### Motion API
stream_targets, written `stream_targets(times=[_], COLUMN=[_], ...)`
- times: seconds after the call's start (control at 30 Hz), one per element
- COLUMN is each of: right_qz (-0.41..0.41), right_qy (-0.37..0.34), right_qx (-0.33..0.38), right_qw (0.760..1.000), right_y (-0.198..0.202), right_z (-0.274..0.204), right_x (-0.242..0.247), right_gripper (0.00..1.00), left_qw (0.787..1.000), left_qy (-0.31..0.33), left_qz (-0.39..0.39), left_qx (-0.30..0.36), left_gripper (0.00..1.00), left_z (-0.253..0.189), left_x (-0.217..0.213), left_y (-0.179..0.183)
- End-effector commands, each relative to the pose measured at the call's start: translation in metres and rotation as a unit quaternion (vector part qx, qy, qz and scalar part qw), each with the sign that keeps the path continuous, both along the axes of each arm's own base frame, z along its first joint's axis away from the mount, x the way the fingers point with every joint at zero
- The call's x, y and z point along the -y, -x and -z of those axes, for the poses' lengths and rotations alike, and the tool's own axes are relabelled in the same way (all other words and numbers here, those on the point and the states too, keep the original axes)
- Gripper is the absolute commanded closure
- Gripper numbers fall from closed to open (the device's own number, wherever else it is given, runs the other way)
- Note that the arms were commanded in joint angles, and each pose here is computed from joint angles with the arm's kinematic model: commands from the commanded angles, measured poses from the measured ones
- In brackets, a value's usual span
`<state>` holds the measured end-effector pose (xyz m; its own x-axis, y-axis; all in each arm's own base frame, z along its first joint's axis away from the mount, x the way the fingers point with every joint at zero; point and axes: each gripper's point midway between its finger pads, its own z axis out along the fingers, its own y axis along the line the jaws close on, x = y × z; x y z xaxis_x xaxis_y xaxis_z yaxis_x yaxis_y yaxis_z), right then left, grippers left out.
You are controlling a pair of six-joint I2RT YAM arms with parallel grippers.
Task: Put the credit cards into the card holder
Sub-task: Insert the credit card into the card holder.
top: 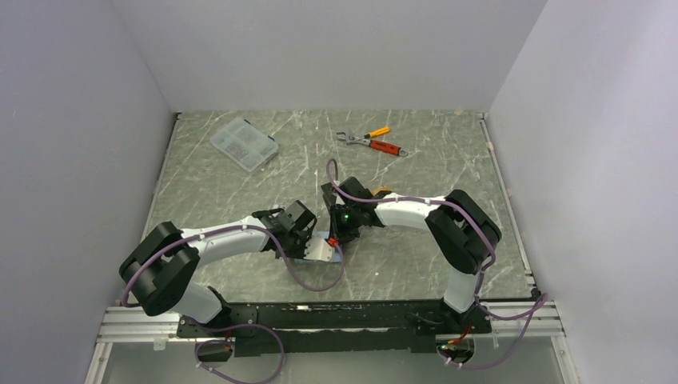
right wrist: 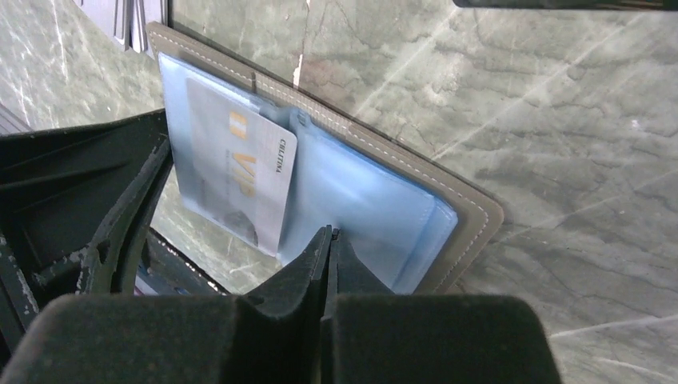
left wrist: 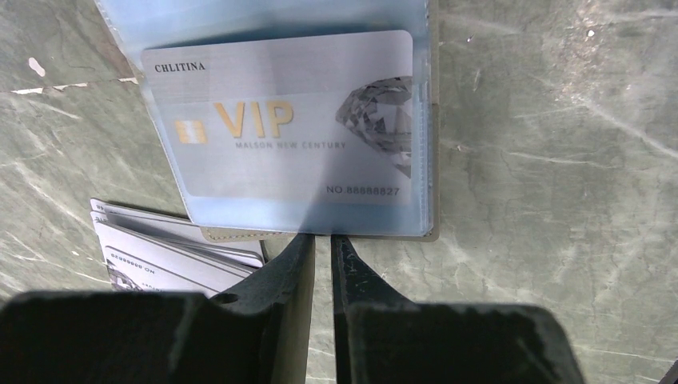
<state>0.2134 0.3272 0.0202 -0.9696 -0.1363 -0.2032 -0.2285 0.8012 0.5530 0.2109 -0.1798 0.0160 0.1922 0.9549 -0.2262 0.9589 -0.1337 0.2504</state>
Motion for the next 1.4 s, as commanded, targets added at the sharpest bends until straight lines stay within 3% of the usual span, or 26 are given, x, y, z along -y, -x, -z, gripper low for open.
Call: stream_targets(times=[0.0, 0.83, 1.13, 1.37], right_qz=[0.012, -0.041, -0.004, 0.000], right_qy=[0.024, -0.010, 0.006, 0.007], right_qx=[0.016, 0.016, 0.004, -0.004], right_qw=[1.000, 0.999, 1.000, 1.000], right_y=[-0.008, 0.001, 0.002, 0.018], right_z=[0.006, -0.005, 0.003, 0.006], right_x=[-0.005, -0.059, -0.013, 0.003], right_gripper=[1.00, 1.00, 1.00, 0.85], left_qw=[1.000, 1.000, 1.000, 0.999], left_qy=[-0.020, -0.020, 0.001, 0.020], left_qz=[0.000, 0.002, 0.001, -0.004], left_qx=[-0.018, -0.014, -0.013, -0.024], left_gripper=[0.84, 0.84, 0.84, 0.80], left_z=[0.017, 0.016, -0.005, -0.028], left_x=[-0.014, -0.014, -0.013, -0.009], left_y=[0.008, 0.006, 0.010, 0.015])
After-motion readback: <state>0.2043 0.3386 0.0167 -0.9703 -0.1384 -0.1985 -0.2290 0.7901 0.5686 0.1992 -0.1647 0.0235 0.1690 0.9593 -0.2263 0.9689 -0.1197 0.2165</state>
